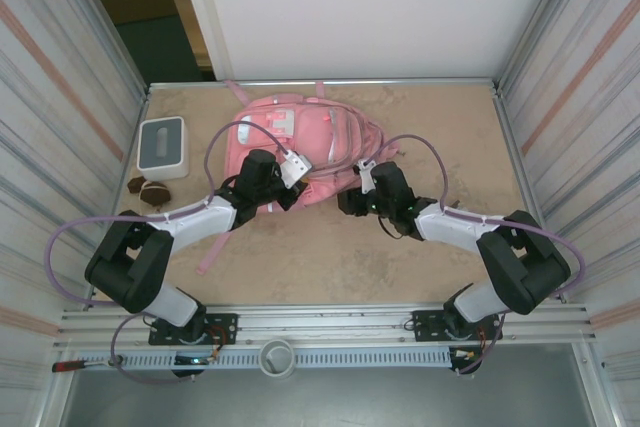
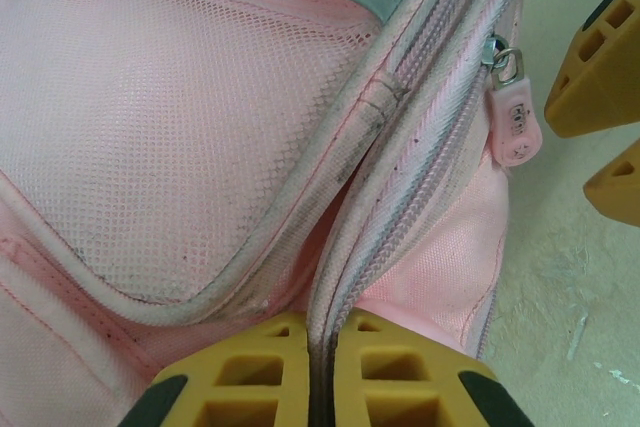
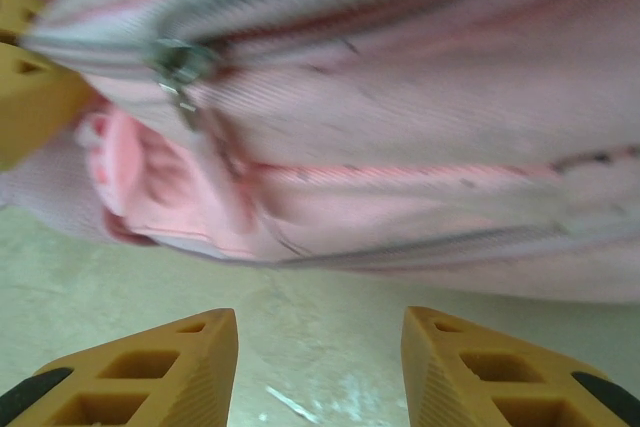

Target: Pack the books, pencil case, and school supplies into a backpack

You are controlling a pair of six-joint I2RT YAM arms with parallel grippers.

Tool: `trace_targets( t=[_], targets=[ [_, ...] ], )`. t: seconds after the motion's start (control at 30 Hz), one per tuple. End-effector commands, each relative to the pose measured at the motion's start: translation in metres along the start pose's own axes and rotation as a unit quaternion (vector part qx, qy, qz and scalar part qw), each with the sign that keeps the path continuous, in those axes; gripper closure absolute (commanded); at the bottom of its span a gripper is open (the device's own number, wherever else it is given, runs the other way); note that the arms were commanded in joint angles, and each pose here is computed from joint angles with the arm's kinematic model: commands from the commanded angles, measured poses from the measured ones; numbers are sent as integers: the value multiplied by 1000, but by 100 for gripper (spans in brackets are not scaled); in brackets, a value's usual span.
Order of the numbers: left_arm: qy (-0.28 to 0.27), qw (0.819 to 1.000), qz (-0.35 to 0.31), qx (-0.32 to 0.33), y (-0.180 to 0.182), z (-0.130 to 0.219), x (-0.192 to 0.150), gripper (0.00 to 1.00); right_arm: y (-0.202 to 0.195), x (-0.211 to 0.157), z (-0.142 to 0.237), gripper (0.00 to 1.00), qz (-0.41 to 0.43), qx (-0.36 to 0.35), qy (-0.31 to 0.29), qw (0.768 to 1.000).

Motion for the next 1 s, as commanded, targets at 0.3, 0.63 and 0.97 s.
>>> trace_targets(
  t=[0.3, 0.63, 0.97],
  targets=[
    [-24, 999, 20, 22, 13, 11, 15, 100, 16, 23, -3, 60, 15, 47, -45, 998],
    [-23, 999, 20, 21, 12, 10, 15, 100, 21, 28, -15, 66, 18, 58, -43, 997],
    [-20, 999, 18, 25, 13, 11, 14, 100, 18, 25, -18, 90, 13, 41, -47, 998]
  ],
)
Point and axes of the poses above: each hand's point on the last joint's axis, 136 mm out from that joint toward the fingers, its own z axis back along the fingers, its own y axis along the line the jaws close on, x = y × z, the point moved 9 cm from there along z, back along the fingers, and after that the axes turned 10 degrees about -z, right-handed, at the moved point
